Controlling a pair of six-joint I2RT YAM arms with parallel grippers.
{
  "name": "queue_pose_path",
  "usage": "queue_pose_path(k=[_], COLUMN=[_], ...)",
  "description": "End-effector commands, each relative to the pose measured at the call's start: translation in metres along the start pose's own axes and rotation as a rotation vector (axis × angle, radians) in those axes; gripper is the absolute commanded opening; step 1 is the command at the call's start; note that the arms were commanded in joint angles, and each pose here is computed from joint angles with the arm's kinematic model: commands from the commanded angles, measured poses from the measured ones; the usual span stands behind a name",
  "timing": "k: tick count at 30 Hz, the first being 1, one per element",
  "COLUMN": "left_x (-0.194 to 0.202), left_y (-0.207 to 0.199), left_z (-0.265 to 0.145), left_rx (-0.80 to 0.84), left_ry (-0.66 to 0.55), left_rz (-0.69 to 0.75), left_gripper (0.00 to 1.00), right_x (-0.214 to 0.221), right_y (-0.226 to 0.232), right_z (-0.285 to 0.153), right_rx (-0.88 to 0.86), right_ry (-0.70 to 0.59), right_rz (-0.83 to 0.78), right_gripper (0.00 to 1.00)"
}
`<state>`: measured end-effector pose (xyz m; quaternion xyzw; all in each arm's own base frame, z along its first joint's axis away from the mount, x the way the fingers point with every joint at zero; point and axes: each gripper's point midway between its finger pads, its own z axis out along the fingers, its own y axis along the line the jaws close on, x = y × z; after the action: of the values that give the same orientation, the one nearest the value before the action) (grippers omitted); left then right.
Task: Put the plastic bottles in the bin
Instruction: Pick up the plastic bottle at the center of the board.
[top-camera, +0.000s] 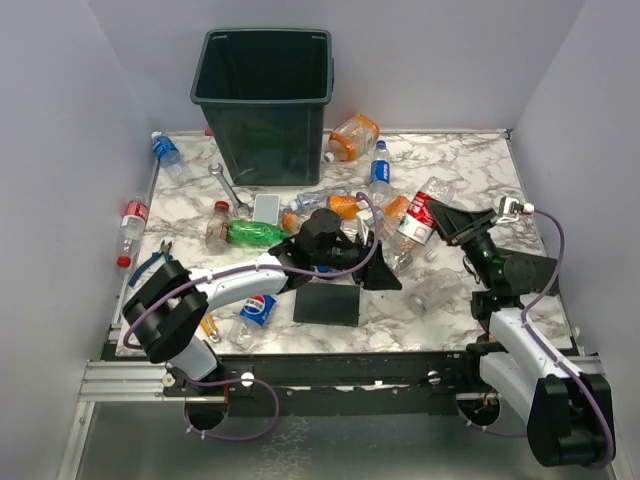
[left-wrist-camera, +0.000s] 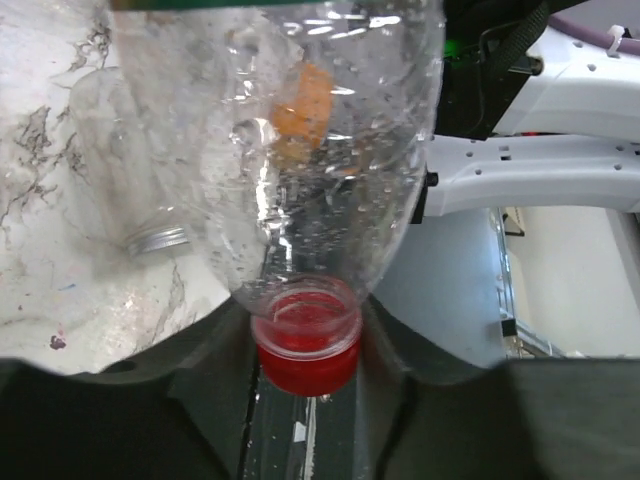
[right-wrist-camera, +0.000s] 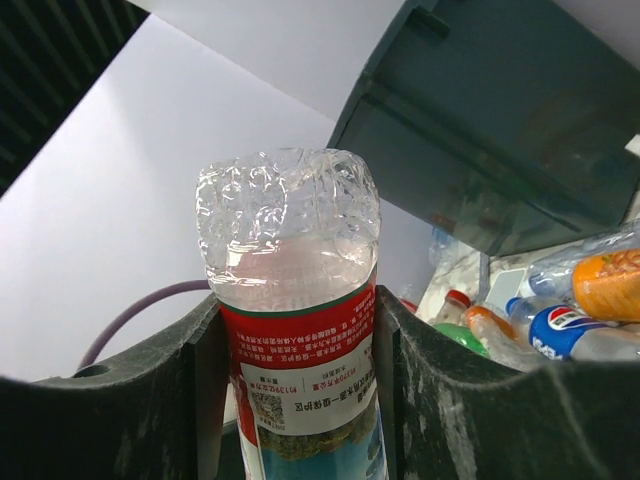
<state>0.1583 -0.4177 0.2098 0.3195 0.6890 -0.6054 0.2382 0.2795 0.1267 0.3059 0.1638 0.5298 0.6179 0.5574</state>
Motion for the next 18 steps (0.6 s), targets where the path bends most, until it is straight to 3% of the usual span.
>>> queue_pose_path(k=[1, 3, 6, 9, 14, 18], left_x=[-0.008, -0.013, -0.023, -0.035, -0.045, -0.031], left_y=[-0.003, 0.000, 0.012, 0.027, 0.058, 0.067], left_z=[0.001, -0.002, -0.014, -0.032, -0.070, -0.092], left_rx=[0.002, -0.036, -0.169, -0.327, -0.566, -0.649], left_ry=[-0.025, -0.026, -0.002, 0.026, 0.082, 0.261], left_rz=[0.046, 0.094, 0.216, 0.344, 0.594, 0.978], left_gripper=[0.35, 0.25, 0.10, 0.00, 0.00, 0.00], right_x=[0.006, 0.010, 0.017, 0.015, -0.014, -0.039], right_y=[0.022, 0.021, 0.021, 0.018, 0.040, 0.075], right_z=[0.000, 0.000, 0.000, -0.003, -0.012, -0.014], right_rx=[-0.074, -0.052, 0.001, 0.114, 0.278, 0.345], right_ry=[0.056, 0.092, 0.173, 0.215, 0.200, 0.198], right_rz=[-0.037, -0.055, -0.122, -0.211, -0.462, -0.618], right_gripper=[0.43, 0.51, 0.83, 0.99, 1.00, 1.00])
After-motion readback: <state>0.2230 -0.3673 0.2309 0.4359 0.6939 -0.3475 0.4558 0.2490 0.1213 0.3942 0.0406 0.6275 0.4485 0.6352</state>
